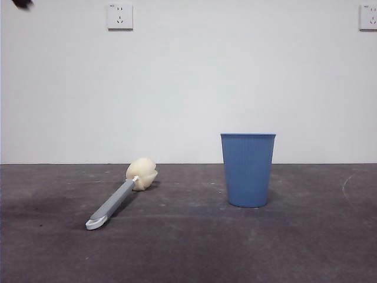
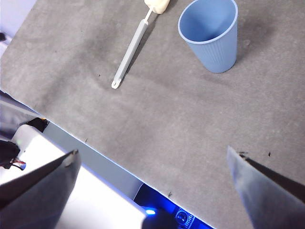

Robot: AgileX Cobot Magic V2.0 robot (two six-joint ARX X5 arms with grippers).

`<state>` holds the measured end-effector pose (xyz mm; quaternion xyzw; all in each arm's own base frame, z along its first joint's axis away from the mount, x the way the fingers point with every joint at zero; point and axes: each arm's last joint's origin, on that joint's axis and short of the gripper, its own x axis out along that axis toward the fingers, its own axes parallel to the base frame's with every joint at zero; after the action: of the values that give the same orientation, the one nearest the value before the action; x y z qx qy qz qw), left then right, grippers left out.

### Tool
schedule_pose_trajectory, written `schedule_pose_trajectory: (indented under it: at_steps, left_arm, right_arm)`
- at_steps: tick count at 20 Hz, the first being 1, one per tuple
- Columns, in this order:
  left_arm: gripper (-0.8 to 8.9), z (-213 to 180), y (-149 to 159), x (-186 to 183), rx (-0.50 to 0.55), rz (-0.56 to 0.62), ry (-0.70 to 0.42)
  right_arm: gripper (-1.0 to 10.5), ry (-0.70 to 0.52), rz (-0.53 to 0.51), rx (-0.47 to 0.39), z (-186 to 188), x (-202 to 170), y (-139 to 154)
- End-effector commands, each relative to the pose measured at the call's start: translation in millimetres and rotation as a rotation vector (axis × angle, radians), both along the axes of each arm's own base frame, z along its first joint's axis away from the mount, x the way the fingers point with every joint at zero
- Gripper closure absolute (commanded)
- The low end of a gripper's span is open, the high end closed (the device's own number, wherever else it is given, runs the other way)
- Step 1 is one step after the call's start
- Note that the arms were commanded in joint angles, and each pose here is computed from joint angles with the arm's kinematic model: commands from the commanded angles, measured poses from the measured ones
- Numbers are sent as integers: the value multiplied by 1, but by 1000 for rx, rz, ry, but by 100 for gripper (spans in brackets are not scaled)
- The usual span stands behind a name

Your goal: Pick up the cup brush,pick up the cup,insert the brush into the cup,clean the cup,put the cup brush back,put the cup back to the fixed position on the table

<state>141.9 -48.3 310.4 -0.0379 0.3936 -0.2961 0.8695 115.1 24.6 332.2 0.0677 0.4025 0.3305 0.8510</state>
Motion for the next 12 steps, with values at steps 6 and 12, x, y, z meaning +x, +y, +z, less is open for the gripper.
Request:
schedule_pose_trajectory:
  at_steps: [6,12]
  left_arm:
    - [344,-25,-58,44,115,120,10]
    - [344,-69,-98,75,220,163,78]
  right_arm:
    - [380,0,0,7,1,0,0]
    - [380,10,-11,15,1,0,0]
